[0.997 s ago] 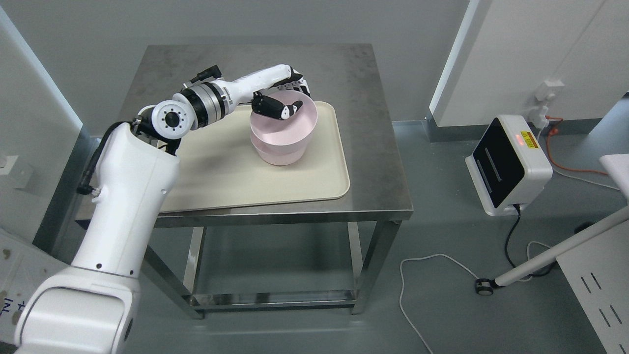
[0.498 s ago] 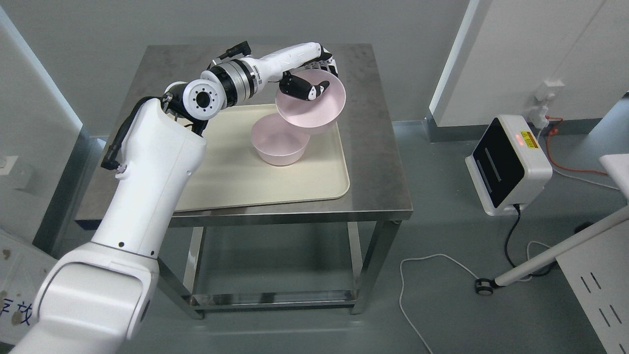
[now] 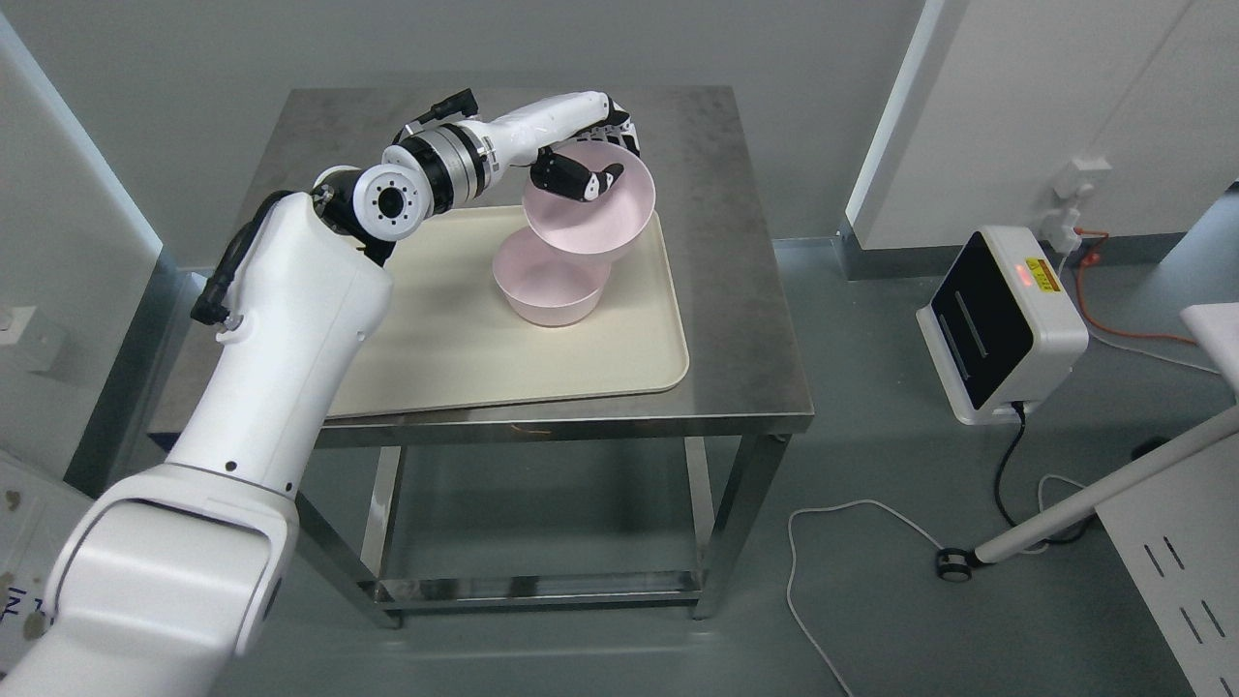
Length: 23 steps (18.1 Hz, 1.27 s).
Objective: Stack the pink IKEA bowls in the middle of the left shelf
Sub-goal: 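Release the stacked bowl and raise the left hand away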
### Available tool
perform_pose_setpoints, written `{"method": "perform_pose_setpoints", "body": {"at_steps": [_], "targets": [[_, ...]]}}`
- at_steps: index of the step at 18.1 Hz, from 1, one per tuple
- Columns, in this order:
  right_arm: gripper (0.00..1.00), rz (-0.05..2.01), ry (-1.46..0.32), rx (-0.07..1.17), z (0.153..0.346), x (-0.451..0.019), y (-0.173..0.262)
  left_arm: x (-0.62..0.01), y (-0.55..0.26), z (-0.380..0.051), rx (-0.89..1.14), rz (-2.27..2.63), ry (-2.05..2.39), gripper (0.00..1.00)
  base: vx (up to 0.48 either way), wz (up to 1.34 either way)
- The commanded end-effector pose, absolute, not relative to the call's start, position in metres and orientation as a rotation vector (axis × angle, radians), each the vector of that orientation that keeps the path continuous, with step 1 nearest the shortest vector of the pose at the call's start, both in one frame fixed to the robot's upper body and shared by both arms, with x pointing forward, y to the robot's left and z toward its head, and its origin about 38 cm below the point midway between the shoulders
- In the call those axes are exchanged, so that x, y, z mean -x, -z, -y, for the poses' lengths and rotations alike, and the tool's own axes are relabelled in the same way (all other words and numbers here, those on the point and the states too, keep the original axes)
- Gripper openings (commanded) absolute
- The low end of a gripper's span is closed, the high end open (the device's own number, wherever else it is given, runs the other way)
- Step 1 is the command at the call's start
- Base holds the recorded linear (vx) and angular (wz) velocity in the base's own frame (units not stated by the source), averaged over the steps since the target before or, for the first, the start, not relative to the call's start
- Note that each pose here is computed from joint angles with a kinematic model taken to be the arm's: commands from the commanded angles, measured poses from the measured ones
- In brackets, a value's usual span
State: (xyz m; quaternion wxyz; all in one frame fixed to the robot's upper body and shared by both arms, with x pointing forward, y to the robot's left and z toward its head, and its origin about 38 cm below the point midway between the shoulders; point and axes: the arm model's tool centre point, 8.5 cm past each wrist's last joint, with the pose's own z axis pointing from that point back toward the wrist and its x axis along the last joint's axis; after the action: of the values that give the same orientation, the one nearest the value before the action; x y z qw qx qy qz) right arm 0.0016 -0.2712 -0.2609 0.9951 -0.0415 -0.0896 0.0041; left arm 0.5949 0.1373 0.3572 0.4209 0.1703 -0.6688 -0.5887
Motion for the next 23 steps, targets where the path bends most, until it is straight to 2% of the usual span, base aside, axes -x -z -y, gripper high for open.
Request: {"method": "perform_pose_setpoints", "body": {"at_steps": [1, 5, 8, 9, 10, 11, 14, 16, 17, 19, 21, 23], "targets": [[1.0, 0.179, -0.008, 0.102, 0.283, -0.002, 0.26, -0.608, -0.322, -0.183, -0.435, 1.54, 1.438, 0.04, 0.0, 0.0], [1.0, 0.179, -0.009, 0.102, 0.283, -0.002, 0.26, -0.607, -0.32, -0.186, -0.43, 1.54, 1.44, 0.05, 0.0, 0.0], [1.0, 0.179, -0.009, 0.102, 0.283, -0.002, 0.26, -0.605, -0.308, -0.187, -0.413, 1.529, 1.439, 0.1, 0.0, 0.0], [1.0, 0.179, -0.009, 0.102, 0.283, -0.002, 0.26, -0.605, -0.306, -0.187, -0.411, 1.531, 1.444, 0.16, 0.0, 0.0], [1.0, 0.179, -0.008, 0.102, 0.283, -0.002, 0.26, -0.604, -0.304, -0.188, -0.404, 1.536, 1.441, 0.36, 0.0, 0.0], [1.0, 0.179, -0.009, 0.102, 0.283, -0.002, 0.26, -0.604, -0.305, -0.188, -0.395, 1.55, 1.422, 0.48, 0.0, 0.0], [1.0, 0.179, -0.008, 0.102, 0.283, -0.002, 0.26, -0.601, -0.337, -0.186, -0.336, 1.721, 1.273, 0.61, 0.0, 0.0], [1.0, 0.179, -0.008, 0.102, 0.283, -0.002, 0.26, -0.596, -0.362, -0.177, -0.169, 1.917, 1.042, 0.71, 0.0, 0.0], [1.0, 0.179, -0.009, 0.1, 0.283, -0.002, 0.26, -0.59, -0.385, -0.204, -0.1, 2.043, 0.855, 0.71, 0.0, 0.0], [1.0, 0.179, -0.009, 0.102, 0.283, -0.002, 0.26, -0.577, -0.398, -0.218, 0.074, 2.191, 0.656, 0.73, 0.0, 0.0], [1.0, 0.179, -0.009, 0.102, 0.283, -0.002, 0.26, -0.558, -0.403, -0.224, 0.287, 2.323, 0.49, 0.73, 0.0, 0.0], [1.0, 0.179, -0.009, 0.1, 0.283, -0.002, 0.26, -0.527, -0.398, -0.209, 0.398, 2.393, 0.514, 0.74, 0.0, 0.0]]}}
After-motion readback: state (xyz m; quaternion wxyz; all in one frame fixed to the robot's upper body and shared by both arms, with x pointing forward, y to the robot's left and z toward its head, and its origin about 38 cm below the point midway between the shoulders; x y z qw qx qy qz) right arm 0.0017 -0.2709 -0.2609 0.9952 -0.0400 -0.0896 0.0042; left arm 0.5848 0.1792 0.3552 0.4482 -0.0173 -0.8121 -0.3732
